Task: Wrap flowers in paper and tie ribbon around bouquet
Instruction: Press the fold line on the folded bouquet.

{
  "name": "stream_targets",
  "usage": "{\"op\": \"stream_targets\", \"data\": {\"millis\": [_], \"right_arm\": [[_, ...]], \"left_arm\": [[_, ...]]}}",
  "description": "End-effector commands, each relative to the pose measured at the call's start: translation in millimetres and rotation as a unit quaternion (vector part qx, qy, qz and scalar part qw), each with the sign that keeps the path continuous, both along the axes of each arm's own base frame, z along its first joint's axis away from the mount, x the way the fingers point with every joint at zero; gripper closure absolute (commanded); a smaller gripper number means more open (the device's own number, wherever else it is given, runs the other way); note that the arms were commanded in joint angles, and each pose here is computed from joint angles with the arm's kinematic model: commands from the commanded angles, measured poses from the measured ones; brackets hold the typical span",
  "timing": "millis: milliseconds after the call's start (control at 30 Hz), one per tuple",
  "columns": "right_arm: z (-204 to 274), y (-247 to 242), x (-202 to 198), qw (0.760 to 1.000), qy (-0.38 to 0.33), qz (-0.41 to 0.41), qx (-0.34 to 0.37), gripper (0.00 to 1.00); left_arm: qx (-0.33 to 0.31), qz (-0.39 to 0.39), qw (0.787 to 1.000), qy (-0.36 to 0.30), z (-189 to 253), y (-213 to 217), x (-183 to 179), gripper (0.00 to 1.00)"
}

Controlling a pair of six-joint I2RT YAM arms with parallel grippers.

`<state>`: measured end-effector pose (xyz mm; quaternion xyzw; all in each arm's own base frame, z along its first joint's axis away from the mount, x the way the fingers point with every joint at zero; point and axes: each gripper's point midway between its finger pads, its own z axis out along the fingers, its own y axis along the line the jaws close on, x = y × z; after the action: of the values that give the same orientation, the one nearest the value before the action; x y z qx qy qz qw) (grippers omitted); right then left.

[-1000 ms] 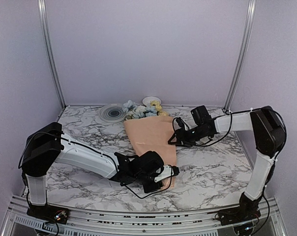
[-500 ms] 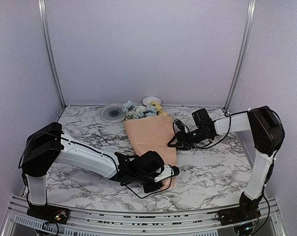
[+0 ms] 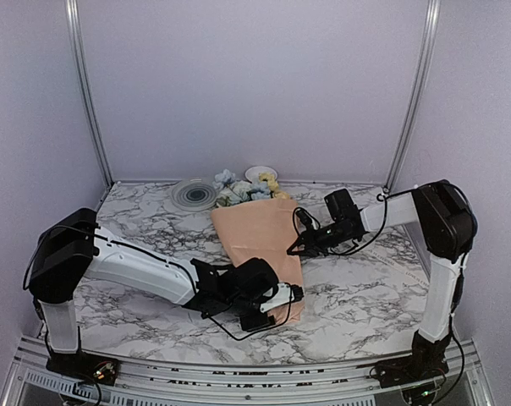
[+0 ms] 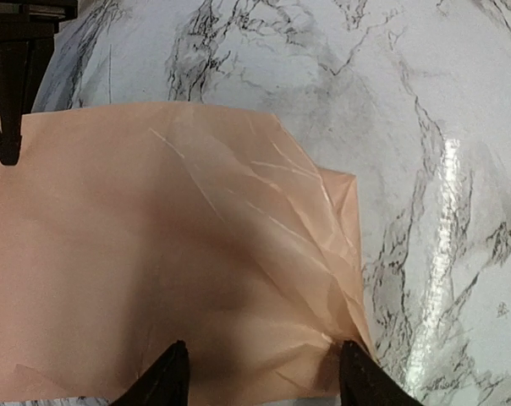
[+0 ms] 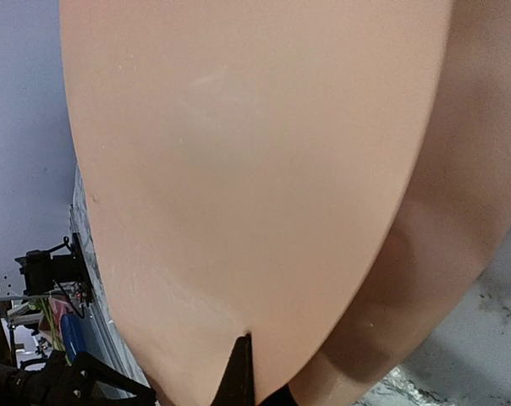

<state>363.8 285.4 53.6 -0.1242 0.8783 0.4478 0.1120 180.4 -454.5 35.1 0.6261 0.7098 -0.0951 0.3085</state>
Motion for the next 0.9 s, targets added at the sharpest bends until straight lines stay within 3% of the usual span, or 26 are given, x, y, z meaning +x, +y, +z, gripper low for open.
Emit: {"op": "stream_targets", "data": {"millis": [0,167,400,667,867], "right_arm": [[25,4,31,0.998,-0.062,-0.019,0.023,1.0],[32,5,31,0.997,-0.072,-0.022,0.035,1.0],[27,7,24,0.997,-0.064,-0.024,0.041,1.0],[26,14,22,0.997,-0.061,-0.019,0.047,1.0],[21,16,19,0.997,-0.055,-0.019,0.043,1.0]], "left_arm": [[0.047,-0.023,0.999,0.009,-1,30,-21,0.38],[0.037,-0.043,0.998,0.007,5,25,-27,0.39],[-0.053,-0.056,0.997,-0.001,55,-6,-27,0.54],[-0.013,-0.075,0.997,0.013,13,-16,-29,0.53],[0.016,-0.119,0.99,0.072,-15,-11,-52,0.58]]}}
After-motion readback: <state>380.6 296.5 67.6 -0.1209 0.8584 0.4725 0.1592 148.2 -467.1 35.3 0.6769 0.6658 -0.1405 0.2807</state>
